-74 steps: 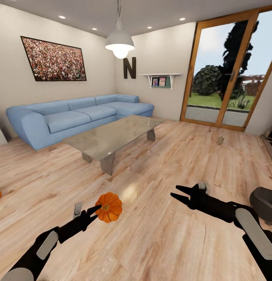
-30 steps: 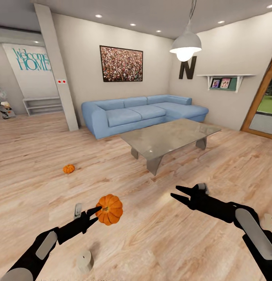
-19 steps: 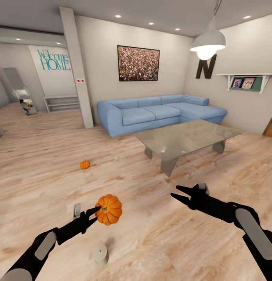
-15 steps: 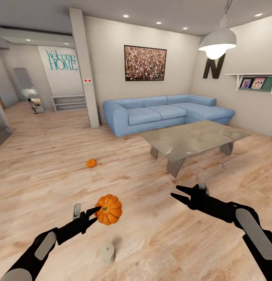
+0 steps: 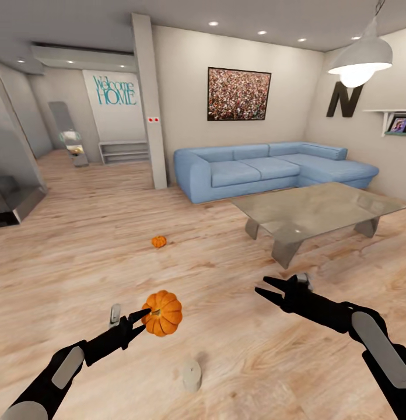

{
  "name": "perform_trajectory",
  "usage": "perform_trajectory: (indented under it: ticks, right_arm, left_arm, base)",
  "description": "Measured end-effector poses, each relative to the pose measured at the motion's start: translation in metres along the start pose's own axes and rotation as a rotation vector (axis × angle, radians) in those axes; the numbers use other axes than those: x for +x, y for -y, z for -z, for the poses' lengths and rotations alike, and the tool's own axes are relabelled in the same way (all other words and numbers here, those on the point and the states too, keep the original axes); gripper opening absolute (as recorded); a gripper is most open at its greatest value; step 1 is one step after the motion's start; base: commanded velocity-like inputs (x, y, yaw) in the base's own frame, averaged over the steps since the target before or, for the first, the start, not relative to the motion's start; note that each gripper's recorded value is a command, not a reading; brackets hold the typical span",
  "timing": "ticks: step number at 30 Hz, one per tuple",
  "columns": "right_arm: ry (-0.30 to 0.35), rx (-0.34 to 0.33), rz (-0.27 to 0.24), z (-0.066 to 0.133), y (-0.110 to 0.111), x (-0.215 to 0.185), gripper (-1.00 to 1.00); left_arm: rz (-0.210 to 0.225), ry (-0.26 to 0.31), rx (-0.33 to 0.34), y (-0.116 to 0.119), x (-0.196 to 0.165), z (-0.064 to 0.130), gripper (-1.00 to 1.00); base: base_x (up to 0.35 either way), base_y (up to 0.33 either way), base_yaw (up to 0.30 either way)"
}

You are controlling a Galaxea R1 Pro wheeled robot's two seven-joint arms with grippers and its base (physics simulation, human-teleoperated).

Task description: Place each of the two pumpkins and all three candles from the living room inside a cabinet in the living room (use any cabinet), then make sure every cabinet is closed, and position the cauldron so it is next to a table in the living room.

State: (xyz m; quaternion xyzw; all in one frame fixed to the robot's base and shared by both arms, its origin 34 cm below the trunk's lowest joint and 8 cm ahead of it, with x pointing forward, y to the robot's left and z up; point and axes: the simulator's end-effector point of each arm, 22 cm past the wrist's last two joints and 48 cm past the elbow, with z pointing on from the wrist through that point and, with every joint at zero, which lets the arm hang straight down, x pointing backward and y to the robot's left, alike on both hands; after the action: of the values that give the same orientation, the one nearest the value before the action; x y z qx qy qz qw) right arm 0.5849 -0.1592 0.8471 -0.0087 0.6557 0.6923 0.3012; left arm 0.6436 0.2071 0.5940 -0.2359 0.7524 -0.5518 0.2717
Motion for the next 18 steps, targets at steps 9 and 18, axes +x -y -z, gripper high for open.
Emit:
perform_trajectory:
  ticks: [9,18]
  right_arm:
    - [0.000,0.005,0.004,-0.0003,0.0011,-0.0001,1.00]
    - [-0.005,0.011,0.018,-0.0018,-0.0016,0.0003,1.00]
  left_arm:
    - [0.000,0.000,0.000,0.0000,0.0000,0.0000,-1.00]
    - [0.000,0.001,0.000,0.0001,-0.0001,0.0002,-1.00]
  base:
    - [0.002,0.290,0.015]
    - [0.054,0.272,0.238]
